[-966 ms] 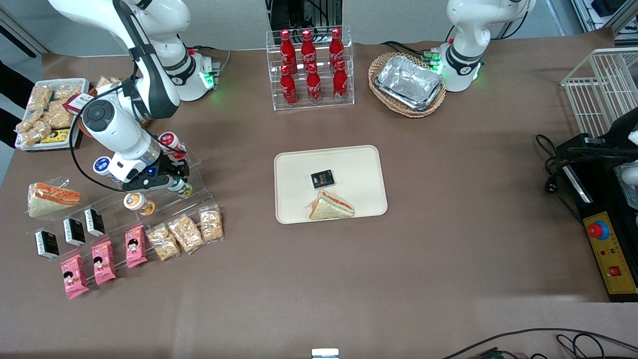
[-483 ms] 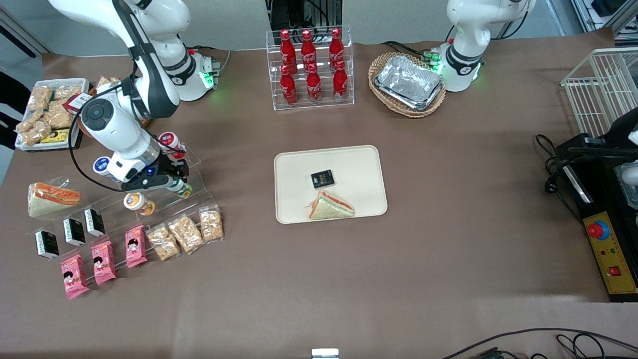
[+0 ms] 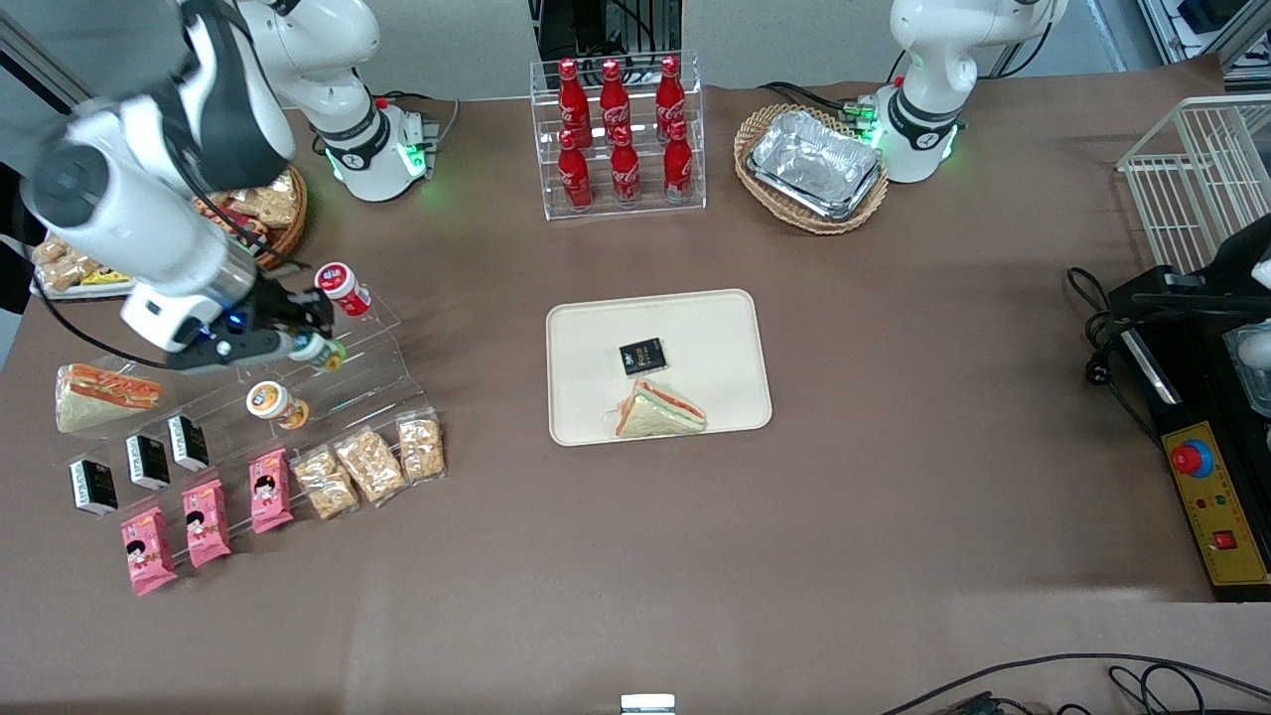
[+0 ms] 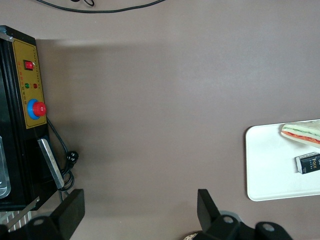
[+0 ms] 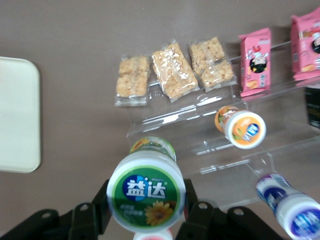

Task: Place green gum on tray
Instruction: 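Lift the green gum jar and carry it over the cream tray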

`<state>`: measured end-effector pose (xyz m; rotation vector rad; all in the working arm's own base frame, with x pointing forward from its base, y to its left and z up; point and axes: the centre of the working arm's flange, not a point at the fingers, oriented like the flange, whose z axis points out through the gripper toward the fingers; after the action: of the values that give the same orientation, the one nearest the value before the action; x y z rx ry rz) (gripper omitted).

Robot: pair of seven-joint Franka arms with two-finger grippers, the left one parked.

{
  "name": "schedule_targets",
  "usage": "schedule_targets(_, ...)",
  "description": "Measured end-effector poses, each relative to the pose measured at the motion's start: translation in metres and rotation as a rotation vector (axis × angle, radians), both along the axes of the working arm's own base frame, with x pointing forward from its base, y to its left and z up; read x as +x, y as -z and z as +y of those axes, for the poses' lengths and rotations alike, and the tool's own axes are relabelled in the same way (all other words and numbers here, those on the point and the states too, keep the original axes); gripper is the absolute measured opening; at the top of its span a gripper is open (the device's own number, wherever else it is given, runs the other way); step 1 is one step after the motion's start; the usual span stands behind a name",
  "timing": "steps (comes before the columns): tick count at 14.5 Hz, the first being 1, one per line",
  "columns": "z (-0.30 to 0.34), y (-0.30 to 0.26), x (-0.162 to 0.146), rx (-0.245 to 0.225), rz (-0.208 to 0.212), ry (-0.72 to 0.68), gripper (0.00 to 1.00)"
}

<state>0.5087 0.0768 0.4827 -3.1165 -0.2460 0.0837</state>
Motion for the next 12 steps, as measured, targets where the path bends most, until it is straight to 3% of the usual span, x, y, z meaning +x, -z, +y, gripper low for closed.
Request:
schedule_targets(5, 0.011, -0.1, 0.0, 0.005, 0.002, -0.022, 0.59)
schedule_targets(7, 0.029, -0.129, -0.004, 0.038, -0.012, 0.001, 0.59)
schedule_targets(9, 0.071, -0.143, -0.014, 0.05, -0.022, 0.05, 0.59)
schedule_targets(12, 0.158, -0.138, -0.042, 0.038, -0.003, 0.134, 0.59)
